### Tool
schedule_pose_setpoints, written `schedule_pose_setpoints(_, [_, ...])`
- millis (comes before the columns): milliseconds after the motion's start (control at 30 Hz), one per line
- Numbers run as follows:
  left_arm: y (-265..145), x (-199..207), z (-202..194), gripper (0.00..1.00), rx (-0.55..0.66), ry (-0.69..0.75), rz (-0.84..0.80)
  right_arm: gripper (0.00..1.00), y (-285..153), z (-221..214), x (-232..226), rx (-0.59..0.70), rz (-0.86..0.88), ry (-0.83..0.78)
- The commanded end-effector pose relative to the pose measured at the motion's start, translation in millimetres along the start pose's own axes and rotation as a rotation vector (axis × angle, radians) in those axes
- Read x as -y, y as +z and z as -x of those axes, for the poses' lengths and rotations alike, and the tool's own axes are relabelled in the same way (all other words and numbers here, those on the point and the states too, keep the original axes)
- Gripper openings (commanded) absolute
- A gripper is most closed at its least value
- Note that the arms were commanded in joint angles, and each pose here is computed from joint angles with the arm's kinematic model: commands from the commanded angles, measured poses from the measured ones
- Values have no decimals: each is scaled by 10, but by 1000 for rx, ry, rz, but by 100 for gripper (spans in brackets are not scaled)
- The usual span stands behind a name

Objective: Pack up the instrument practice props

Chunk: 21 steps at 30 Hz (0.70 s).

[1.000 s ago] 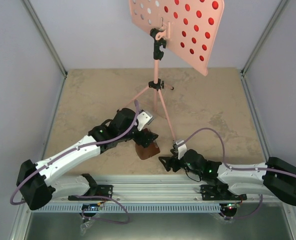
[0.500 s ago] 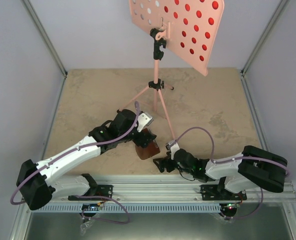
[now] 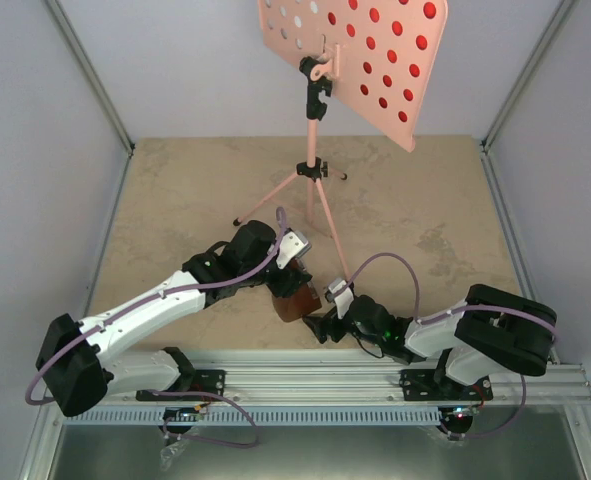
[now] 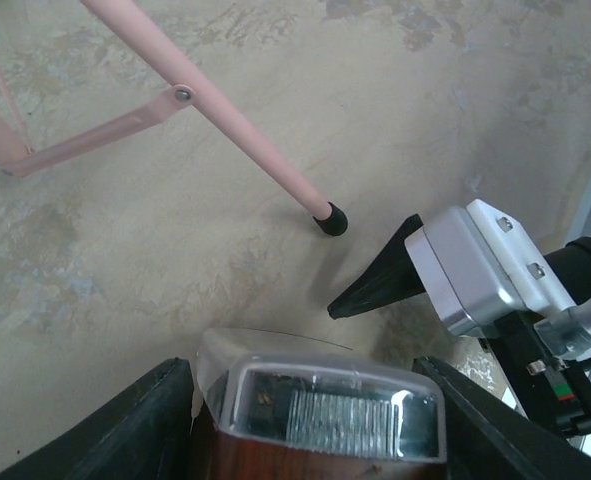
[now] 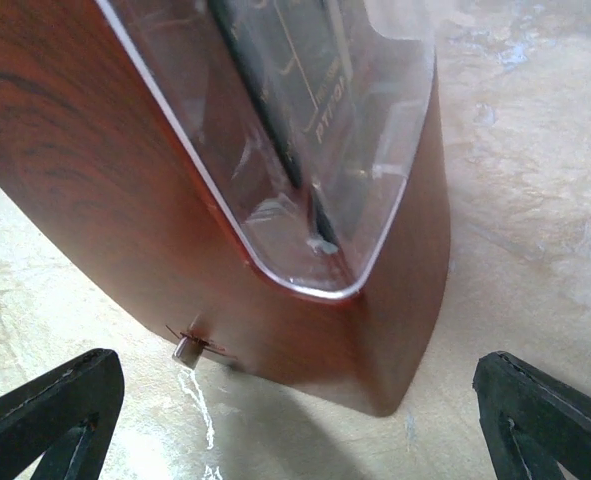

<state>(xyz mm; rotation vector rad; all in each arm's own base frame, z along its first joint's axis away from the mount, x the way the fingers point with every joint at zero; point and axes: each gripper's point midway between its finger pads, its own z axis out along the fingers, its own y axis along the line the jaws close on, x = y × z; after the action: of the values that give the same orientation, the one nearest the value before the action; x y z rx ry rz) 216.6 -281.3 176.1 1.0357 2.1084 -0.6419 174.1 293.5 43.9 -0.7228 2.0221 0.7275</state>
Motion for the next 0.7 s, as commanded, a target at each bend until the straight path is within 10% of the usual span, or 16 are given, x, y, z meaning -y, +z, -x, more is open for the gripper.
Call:
schedule_pose_setpoints(0, [48,74,-45,60,-11,33,-47,98,21,86,31,49,-17,-101])
schedule_pose_setpoints(667, [95,94,-81,55,-29,35,-65,95,231,-10,186,20,-174,-162])
